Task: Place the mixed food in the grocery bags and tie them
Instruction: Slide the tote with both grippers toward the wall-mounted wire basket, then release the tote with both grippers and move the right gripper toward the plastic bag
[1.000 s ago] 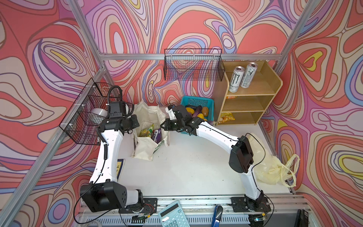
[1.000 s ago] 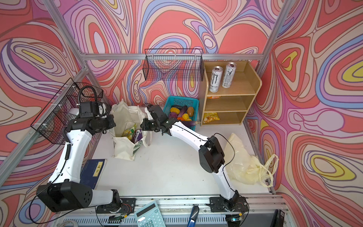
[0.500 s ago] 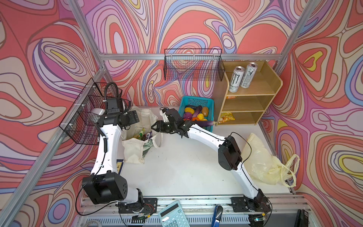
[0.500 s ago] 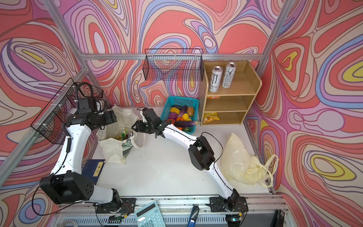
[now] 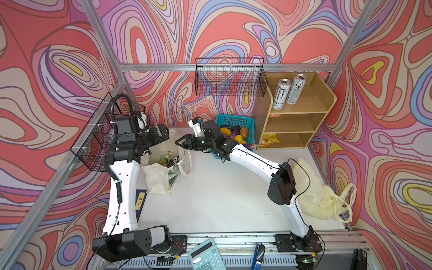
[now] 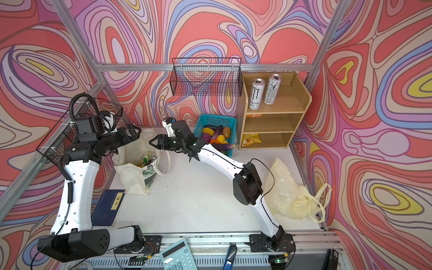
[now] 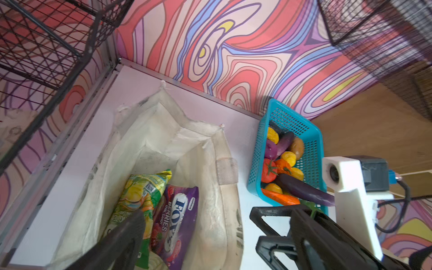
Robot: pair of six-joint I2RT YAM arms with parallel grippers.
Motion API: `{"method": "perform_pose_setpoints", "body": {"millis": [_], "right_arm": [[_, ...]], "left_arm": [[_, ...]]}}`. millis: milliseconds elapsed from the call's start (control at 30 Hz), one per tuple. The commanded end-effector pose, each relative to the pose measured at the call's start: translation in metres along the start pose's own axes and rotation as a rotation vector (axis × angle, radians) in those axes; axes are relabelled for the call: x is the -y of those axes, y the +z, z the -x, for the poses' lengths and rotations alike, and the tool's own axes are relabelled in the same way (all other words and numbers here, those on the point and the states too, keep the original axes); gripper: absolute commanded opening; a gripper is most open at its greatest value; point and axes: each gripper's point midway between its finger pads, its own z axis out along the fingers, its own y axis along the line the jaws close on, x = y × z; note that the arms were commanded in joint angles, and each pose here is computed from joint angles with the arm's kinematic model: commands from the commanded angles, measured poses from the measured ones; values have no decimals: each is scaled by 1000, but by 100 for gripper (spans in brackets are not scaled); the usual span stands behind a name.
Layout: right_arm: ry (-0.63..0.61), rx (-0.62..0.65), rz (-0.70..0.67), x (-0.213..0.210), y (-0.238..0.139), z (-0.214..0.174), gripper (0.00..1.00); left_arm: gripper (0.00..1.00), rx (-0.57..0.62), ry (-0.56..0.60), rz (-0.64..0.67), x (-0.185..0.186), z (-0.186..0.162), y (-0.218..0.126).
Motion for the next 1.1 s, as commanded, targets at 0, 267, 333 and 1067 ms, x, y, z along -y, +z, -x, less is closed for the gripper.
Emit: {"method": "perform_pose_setpoints", "body": {"millis": [0,267,333,1067], "right_arm": [[-42,49,75,-37,-31,17,59],[-30,231,-385,37,-193,30,65],[27,294,-545,71,-252,24,69],[406,397,-1632,254,-551,-74,98]], "left_arm": [[100,7,-31,-118,24,-4,-15],[100,-62,19,-229,64,-50,-28],[100,-81,30,-254,75,-65,-25],[100,-333,222,-376,159,-191,38]]}}
